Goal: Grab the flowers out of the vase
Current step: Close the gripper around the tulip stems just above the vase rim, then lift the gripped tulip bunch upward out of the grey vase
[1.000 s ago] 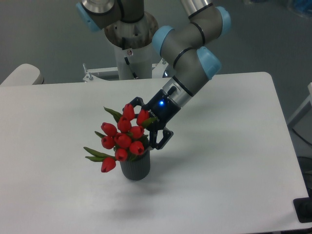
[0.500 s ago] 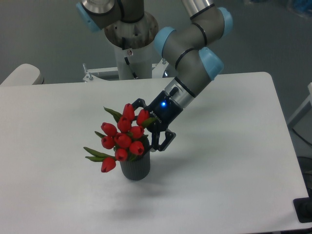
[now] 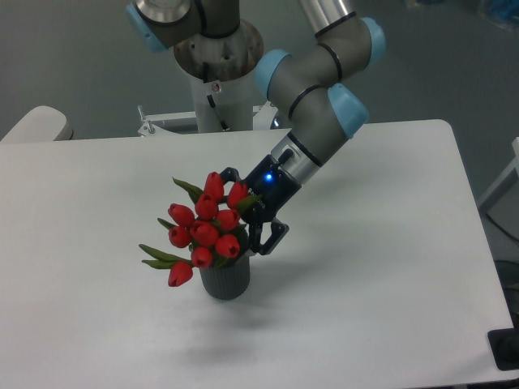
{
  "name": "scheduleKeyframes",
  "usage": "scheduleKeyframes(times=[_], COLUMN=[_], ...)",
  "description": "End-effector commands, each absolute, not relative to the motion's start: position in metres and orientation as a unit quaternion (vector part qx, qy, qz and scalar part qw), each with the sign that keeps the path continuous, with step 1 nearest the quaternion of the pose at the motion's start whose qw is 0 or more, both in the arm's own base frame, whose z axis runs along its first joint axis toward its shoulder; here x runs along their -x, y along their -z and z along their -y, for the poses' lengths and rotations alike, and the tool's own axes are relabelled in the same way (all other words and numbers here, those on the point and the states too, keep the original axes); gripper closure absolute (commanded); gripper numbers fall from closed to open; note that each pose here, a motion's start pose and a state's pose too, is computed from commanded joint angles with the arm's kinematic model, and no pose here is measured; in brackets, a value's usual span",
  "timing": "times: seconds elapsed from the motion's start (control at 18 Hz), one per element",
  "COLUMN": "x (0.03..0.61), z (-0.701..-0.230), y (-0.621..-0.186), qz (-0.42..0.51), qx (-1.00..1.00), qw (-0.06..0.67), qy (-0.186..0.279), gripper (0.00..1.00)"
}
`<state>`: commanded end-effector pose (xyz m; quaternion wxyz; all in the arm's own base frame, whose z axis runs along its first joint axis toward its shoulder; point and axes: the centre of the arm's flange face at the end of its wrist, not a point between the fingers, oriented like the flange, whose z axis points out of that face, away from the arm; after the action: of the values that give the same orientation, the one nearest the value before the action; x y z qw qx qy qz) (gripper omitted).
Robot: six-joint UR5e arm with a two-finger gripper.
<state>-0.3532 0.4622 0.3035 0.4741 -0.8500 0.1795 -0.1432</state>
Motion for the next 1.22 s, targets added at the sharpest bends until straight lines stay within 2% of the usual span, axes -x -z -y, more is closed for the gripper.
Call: scheduleKeyframes(times=[0.11,0.17,0.28,0.33,0.39,0.78,1.22], x=[0.353,0.353,0.353,0.354,0.354,0.357,0.36], z=[-0.462,-0.462,-0.462,-0.462,-0.462,-0.462,-0.46], y=[-0.303,-0.303,-0.304,-0.304,-0.305,-0.308,-0.315], qz=[-0.18,-0.181,-0.185,-0.186,-0.188,-0.187,-0.18], qx=[0.85,0.849,0.848,0.848,0.846,0.846,0.841], qw=[0.475,0.476,0.478,0.479,0.481,0.483,0.495], qy=[0.143,0.141,0.135,0.132,0.13,0.128,0.127], gripper=[0.03,0.09,0.42,0.55,0.61,0.67,0.69])
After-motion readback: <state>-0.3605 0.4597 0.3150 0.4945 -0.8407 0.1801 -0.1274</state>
